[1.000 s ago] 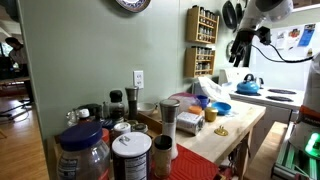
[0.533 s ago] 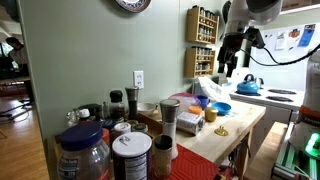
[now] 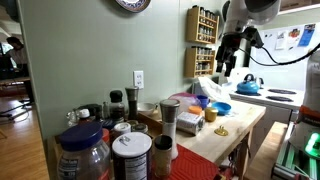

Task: Put the white can in the wooden tray on the left

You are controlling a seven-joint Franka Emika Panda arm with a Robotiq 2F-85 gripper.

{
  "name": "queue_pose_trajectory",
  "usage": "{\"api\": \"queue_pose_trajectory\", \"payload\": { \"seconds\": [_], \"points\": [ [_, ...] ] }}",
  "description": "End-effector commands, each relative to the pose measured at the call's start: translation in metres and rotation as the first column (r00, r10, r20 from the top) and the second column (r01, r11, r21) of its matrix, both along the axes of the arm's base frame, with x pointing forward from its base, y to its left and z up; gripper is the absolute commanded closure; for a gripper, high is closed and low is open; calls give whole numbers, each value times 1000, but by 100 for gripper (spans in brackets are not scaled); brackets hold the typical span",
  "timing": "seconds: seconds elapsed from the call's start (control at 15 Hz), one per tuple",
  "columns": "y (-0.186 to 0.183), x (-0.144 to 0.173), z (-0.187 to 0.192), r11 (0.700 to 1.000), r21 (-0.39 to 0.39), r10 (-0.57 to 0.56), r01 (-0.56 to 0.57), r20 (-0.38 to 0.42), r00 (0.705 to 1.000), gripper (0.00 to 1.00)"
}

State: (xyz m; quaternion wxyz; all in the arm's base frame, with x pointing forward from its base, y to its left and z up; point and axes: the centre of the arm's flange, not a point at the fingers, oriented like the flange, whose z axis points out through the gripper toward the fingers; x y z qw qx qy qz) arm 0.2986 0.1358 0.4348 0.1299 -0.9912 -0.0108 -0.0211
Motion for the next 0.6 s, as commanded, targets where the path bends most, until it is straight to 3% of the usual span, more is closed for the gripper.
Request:
{"api": "queue_pose_trajectory", "payload": {
  "seconds": [0.0, 0.27, 0.53],
  "points": [
    [13, -1, -14, 998, 44, -50, 51, -32, 998, 0],
    [49, 2, -43, 960, 57, -262, 275, -162, 951, 0],
    [74, 7, -81, 883, 50, -446, 466, -221, 868, 0]
  ]
}}
